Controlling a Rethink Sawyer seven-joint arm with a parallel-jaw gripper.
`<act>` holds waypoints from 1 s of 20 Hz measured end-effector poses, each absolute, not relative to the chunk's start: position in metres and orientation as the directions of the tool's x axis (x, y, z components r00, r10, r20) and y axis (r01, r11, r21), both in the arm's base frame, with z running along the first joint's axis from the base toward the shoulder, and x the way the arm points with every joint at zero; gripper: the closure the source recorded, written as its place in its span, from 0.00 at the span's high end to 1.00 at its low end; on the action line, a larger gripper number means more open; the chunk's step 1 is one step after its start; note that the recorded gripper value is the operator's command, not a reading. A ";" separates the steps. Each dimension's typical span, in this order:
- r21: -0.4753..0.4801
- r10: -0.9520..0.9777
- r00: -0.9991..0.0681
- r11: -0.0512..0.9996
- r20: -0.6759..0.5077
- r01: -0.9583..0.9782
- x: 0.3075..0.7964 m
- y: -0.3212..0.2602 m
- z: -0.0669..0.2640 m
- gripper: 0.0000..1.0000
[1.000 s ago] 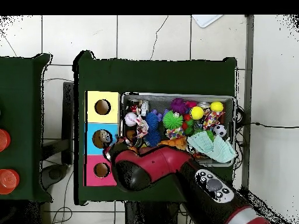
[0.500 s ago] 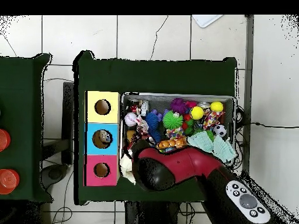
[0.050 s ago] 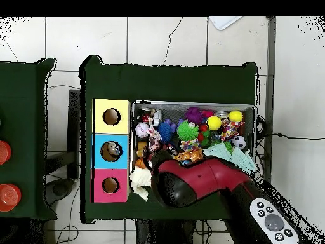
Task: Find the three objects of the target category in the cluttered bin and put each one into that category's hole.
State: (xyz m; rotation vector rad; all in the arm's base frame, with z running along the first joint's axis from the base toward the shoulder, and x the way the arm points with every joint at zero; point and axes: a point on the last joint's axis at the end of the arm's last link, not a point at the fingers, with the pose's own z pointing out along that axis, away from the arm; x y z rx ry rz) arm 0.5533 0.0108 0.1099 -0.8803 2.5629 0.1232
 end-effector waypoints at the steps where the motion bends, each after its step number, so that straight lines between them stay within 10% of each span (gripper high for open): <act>1: -0.063 -0.574 -0.703 0.791 -0.420 -0.608 0.554 0.009 0.109 1.00; 20: -0.197 -0.565 -0.719 0.822 -0.403 -0.535 0.567 -0.102 0.097 1.00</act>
